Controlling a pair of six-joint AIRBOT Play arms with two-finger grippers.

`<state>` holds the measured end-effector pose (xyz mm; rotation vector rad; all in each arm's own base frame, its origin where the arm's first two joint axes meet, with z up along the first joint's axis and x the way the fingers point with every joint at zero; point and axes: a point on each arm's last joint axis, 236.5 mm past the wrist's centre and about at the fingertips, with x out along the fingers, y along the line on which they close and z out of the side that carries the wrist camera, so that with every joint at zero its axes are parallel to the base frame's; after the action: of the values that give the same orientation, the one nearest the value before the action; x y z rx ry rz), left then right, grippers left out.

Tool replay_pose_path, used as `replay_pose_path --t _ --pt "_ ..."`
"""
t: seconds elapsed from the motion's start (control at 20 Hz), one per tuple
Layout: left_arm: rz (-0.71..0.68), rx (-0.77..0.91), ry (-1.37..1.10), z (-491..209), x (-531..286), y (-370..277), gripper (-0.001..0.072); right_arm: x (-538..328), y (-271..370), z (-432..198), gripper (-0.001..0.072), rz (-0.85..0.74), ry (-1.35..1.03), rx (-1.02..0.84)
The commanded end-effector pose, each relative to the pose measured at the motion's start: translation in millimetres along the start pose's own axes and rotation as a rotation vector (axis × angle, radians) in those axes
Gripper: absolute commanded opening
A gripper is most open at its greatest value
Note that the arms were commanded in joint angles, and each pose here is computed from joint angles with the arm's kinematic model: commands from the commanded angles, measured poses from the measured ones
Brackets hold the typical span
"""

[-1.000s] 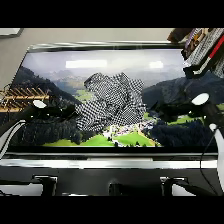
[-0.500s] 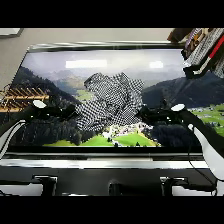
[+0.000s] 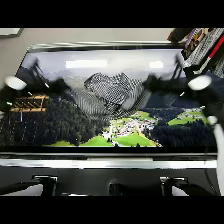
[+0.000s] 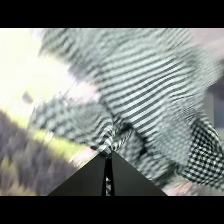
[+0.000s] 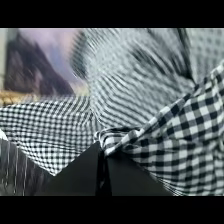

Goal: Fold the clothes and pants, and hang the long-sleeved shirts on hangers.

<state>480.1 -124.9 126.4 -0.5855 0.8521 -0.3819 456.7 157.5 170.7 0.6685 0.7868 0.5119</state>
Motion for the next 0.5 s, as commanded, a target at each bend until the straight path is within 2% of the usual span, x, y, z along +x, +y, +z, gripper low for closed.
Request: replay_pose_path --t 0.0,0.15,0.25,0.35,0.45 --pt "-0.103 0.208 -0.288 75.9 -122.1 -110.7 0.0015 -112.2 104.8 79.0 0.0035 -0.028 -0.277 -0.269" --pt "-0.184 0.357 -0.519 89.4 -236.2 -189.7 0.0016 -217.8 183.9 92.3 0.0035 -0.040 -0.480 -0.457" --pt "-0.185 0.431 -0.642 80.5 -298.7 -216.6 0.0016 -282.6 218.4 78.7 0.0035 -0.068 -0.591 -0.551" --pt "-0.139 0.458 -0.755 64.6 -354.5 -226.0 0.0016 -346.9 237.4 63.1 0.0035 -0.110 -0.731 -0.570" --pt "-0.057 0.418 -0.863 53.2 -400.7 -219.2 0.0016 -405.4 242.6 47.9 0.0035 -0.169 -0.876 -0.562"
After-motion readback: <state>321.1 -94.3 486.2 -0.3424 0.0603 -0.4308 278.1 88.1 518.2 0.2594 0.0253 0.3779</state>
